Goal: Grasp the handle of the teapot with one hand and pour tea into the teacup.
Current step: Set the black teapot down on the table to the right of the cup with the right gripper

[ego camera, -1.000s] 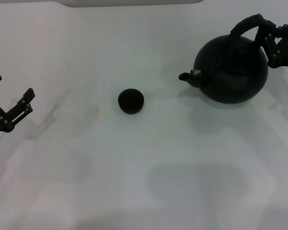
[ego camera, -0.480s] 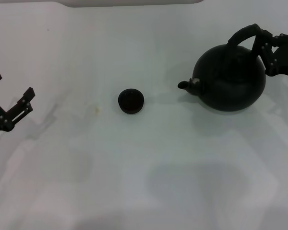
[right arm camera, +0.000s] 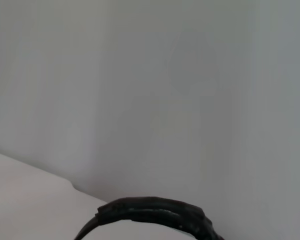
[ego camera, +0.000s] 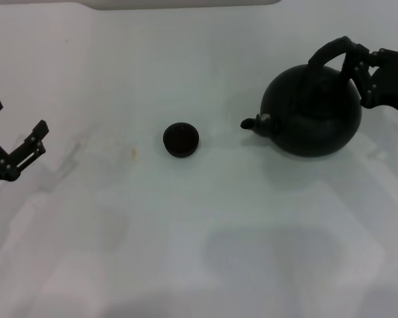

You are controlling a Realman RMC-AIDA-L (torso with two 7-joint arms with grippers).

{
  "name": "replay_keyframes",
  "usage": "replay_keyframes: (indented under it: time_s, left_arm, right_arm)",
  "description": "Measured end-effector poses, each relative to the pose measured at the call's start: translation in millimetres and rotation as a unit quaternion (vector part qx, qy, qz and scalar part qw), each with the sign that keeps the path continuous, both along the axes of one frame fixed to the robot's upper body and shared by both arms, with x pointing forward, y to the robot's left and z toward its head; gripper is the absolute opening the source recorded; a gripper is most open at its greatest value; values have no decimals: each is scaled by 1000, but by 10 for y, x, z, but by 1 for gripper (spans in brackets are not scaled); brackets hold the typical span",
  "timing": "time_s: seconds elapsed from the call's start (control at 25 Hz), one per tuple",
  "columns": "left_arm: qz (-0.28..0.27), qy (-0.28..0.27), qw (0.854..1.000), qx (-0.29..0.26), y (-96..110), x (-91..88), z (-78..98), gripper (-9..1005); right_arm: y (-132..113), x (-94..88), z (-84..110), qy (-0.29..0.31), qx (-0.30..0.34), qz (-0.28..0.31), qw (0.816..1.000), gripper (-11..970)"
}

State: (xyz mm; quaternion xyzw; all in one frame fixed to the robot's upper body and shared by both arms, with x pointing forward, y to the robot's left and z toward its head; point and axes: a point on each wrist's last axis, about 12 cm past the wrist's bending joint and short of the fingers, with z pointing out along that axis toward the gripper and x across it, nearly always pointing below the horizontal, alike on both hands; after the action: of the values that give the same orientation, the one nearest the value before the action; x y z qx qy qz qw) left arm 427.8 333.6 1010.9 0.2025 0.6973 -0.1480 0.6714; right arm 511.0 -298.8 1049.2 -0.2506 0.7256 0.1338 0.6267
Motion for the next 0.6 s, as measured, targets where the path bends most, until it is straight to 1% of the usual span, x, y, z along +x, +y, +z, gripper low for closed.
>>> replay_keyframes:
  time_s: [0.6]
  left_arm:
    - [-2, -4, 1000, -1, -4, 0, 11, 872]
  right_arm:
    - [-12, -9, -20, 4, 5, 5, 1000, 106]
